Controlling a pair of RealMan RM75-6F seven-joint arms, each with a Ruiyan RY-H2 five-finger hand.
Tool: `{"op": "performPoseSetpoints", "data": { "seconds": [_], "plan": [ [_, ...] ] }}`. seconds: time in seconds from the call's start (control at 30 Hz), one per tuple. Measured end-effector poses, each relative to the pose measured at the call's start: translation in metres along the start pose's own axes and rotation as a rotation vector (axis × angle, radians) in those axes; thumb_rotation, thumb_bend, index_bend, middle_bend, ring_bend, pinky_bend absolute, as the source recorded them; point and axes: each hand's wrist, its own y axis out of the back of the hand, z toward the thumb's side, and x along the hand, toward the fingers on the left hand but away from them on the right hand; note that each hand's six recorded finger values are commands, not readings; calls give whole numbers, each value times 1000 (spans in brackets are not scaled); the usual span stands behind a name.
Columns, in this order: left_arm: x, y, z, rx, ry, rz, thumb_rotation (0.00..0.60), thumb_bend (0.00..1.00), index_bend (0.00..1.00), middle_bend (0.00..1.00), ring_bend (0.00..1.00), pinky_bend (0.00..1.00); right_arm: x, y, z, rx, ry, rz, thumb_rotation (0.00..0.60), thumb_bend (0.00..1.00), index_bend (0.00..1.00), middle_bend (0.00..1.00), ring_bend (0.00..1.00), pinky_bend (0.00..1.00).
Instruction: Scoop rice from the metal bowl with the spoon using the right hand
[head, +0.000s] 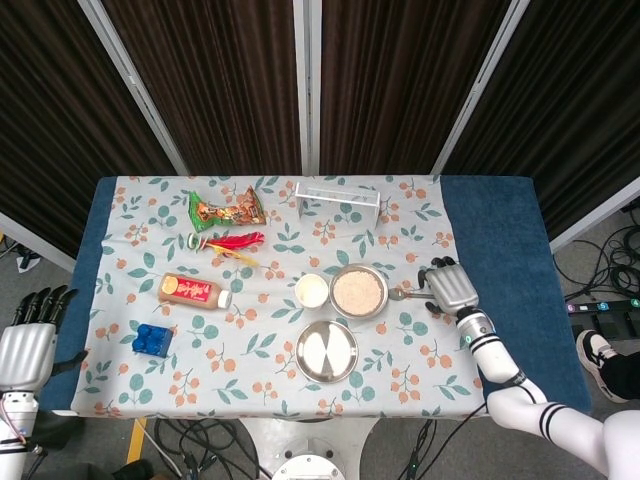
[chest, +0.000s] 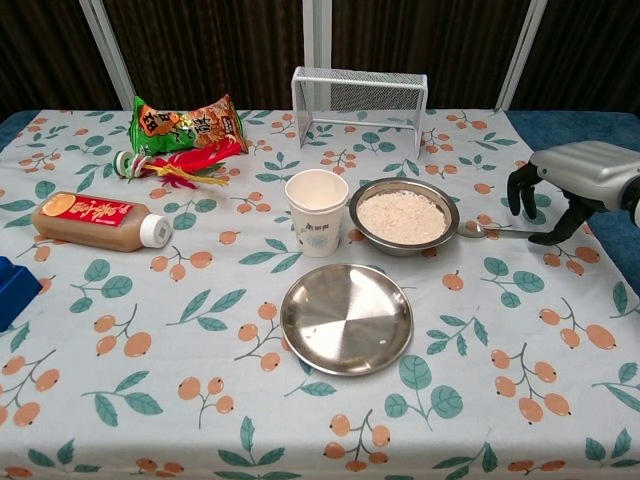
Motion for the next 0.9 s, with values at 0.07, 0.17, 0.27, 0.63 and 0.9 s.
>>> {"op": "performPoseSetpoints", "data": {
  "seconds": [0.07,0.17,0.27,0.63,0.9],
  "plan": [
    [-1,-1,-1,-4,4,0,600,38,185,209,107,121,-4,-2,2,4,-3,6,600,154,494,511,218,197],
    [-1,-2,-2,-8,8,-1,600,38,185,209,107,121,-8,-4,3,7,-6,17,600,160,497,513,221,196],
    [-2,-3,-3,-10,9,-1,600,38,185,209,107,121,-9,-6,4,9,-8,25,600,173,498,509,220,196],
    [-1,-3,-2,-11,5,0,600,38,185,209,107,120,-4,-7,2,17,-9,56,600,244,476,458,214,174],
    [-2,-5,-5,-21,15,-7,600,39,185,209,107,120,-6,-5,6,21,-8,63,600,260,423,429,209,163]
  ]
}}
